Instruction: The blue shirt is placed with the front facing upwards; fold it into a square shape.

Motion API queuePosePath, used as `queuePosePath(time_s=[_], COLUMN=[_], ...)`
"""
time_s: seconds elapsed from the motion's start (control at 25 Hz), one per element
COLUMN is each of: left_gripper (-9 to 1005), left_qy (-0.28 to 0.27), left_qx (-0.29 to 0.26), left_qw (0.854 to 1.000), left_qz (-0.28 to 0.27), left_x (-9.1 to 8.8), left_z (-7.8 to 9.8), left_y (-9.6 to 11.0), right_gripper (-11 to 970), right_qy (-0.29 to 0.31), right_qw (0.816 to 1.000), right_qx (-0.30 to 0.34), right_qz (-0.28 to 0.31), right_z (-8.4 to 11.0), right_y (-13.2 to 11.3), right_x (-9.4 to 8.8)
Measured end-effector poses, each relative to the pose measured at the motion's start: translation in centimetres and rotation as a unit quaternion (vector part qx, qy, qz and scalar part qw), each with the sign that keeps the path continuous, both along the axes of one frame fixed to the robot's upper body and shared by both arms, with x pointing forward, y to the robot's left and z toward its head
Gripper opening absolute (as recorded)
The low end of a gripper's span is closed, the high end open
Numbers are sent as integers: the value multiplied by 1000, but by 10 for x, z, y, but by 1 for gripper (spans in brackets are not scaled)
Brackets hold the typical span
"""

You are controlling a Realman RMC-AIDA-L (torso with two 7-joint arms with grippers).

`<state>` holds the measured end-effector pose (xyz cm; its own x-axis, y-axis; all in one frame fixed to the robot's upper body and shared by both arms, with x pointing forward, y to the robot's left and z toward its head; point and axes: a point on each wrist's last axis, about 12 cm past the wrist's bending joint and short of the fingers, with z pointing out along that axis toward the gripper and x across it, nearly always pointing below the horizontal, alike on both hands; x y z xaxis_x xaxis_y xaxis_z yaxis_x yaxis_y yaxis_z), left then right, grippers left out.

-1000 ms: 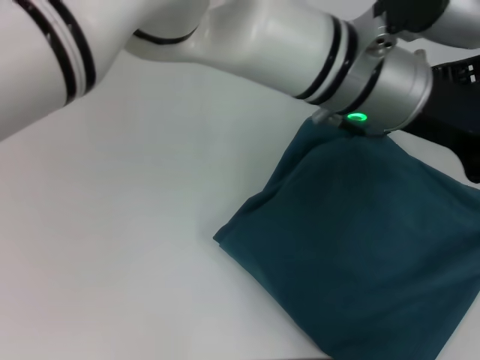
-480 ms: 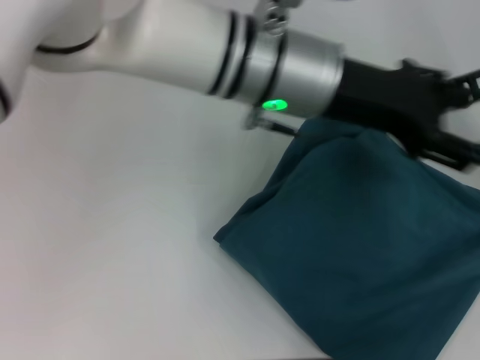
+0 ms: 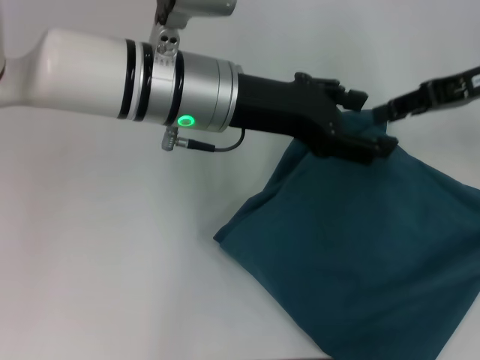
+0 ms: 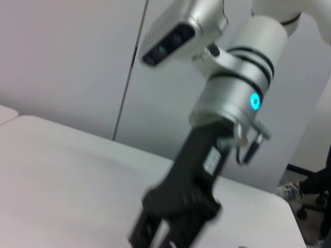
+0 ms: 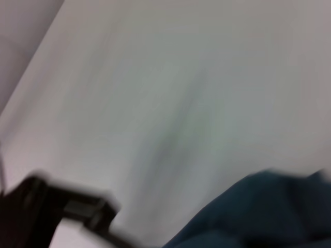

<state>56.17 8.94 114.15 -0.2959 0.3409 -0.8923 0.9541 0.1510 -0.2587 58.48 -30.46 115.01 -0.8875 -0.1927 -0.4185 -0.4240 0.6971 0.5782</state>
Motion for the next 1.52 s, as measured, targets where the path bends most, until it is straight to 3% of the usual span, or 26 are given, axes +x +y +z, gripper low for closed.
queuePosePath(time_s=[0.2, 0.72, 1.52], left_gripper=[860, 861, 860], left_qy=[4, 14, 60], left_qx=[8, 22, 20], left_qw=[1000, 1000, 997], left_qz=[-5, -2, 38], left_x=[-4, -4, -5], left_z=[-5, -11, -20], left_y=[2, 8, 40], right_gripper=[408, 425, 425], right_qy=[-30, -43, -32], right_qw=[999, 998, 999], right_qx=[1, -1, 20], right_qz=[-38, -49, -40], right_z=[11, 15, 23], right_y=[-19, -23, -7], right_x=[7, 11, 20])
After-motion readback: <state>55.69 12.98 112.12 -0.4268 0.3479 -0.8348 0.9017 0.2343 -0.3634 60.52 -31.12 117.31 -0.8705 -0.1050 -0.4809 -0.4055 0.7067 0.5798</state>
